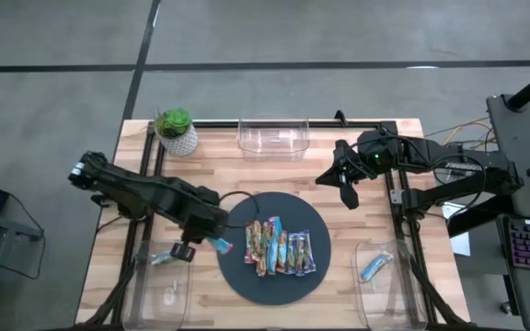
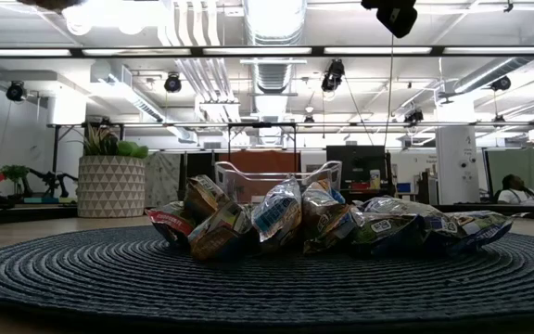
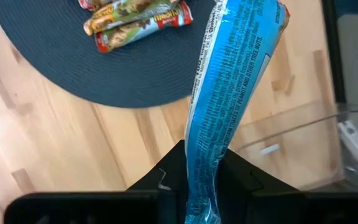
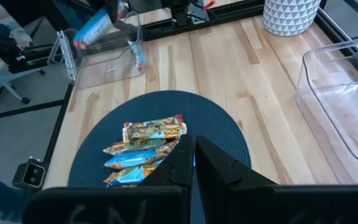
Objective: Pick and place Granola Bars by type
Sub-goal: Put the red granola bar into the bottom left transparent bin
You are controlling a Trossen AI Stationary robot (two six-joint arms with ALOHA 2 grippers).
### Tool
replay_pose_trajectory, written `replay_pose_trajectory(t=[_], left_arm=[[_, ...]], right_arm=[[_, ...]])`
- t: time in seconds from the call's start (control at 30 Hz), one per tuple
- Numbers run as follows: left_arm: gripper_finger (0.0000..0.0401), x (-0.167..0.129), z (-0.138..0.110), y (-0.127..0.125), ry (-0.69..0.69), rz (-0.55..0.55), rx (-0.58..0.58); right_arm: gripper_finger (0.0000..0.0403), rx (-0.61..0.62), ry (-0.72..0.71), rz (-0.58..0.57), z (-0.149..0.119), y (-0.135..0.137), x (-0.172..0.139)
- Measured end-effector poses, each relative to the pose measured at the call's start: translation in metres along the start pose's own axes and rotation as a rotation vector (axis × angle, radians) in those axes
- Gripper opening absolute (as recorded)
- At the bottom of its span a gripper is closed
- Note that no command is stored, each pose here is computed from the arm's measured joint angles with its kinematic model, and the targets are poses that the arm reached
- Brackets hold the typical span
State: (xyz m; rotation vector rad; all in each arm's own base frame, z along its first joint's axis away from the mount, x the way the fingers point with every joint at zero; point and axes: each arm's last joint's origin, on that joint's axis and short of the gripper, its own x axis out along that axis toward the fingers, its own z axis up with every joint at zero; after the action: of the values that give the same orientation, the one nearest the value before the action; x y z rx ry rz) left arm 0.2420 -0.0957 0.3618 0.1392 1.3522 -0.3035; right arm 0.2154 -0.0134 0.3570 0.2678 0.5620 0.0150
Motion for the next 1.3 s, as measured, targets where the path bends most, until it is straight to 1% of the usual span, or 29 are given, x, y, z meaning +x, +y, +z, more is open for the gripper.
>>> replay_pose_trajectory(t=[0.17, 0.27, 0.4, 0.53, 0.6, 0.67, 0.73, 0.87, 1.1, 1.3], left_arm=[[0.0044, -0.012, -0.026, -0.011, -0.035, -0.018, -0.066], [0.0044, -0.01, -0.041, -0.018, -0.036, -0.031, -0.114], [0.0044, 0.0, -0.056, -0.028, -0.054, -0.058, -0.174], [0.0044, 0.017, -0.067, -0.038, -0.074, -0.085, -0.153], [0.0044, 0.025, -0.072, -0.042, -0.073, -0.121, -0.141], [0.0044, 0.033, -0.077, -0.046, -0.035, -0.163, -0.161], [0.0044, 0.041, -0.083, -0.049, 0.026, -0.198, -0.215], [0.0044, 0.054, -0.091, -0.056, 0.098, -0.202, -0.291], [0.0044, 0.071, -0.1, -0.065, 0.141, -0.202, -0.363], [0.0044, 0.078, -0.104, -0.072, 0.154, -0.21, -0.429]], right_arm=[[0.0008, 0.001, 0.0, 0.0, 0.0, 0.0, 0.0], [0.0008, 0.0, 0.0, 0.0, 0.0, 0.0, 0.0], [0.0008, 0.0, 0.0, 0.0, 0.0, 0.0, 0.0], [0.0008, 0.0, -0.001, 0.0, 0.0, 0.0, 0.0], [0.0008, 0.0, -0.002, 0.001, 0.0, 0.0, 0.0], [0.0008, 0.003, -0.003, 0.0, 0.0, 0.0, 0.0], [0.0008, 0.002, -0.003, 0.001, 0.0, 0.0, 0.0], [0.0008, 0.001, -0.003, 0.0, 0.0, 0.0, 0.0], [0.0008, -0.005, -0.003, -0.001, 0.0, 0.0, 0.0], [0.0008, -0.007, -0.003, -0.002, 0.0, 0.0, 0.0]])
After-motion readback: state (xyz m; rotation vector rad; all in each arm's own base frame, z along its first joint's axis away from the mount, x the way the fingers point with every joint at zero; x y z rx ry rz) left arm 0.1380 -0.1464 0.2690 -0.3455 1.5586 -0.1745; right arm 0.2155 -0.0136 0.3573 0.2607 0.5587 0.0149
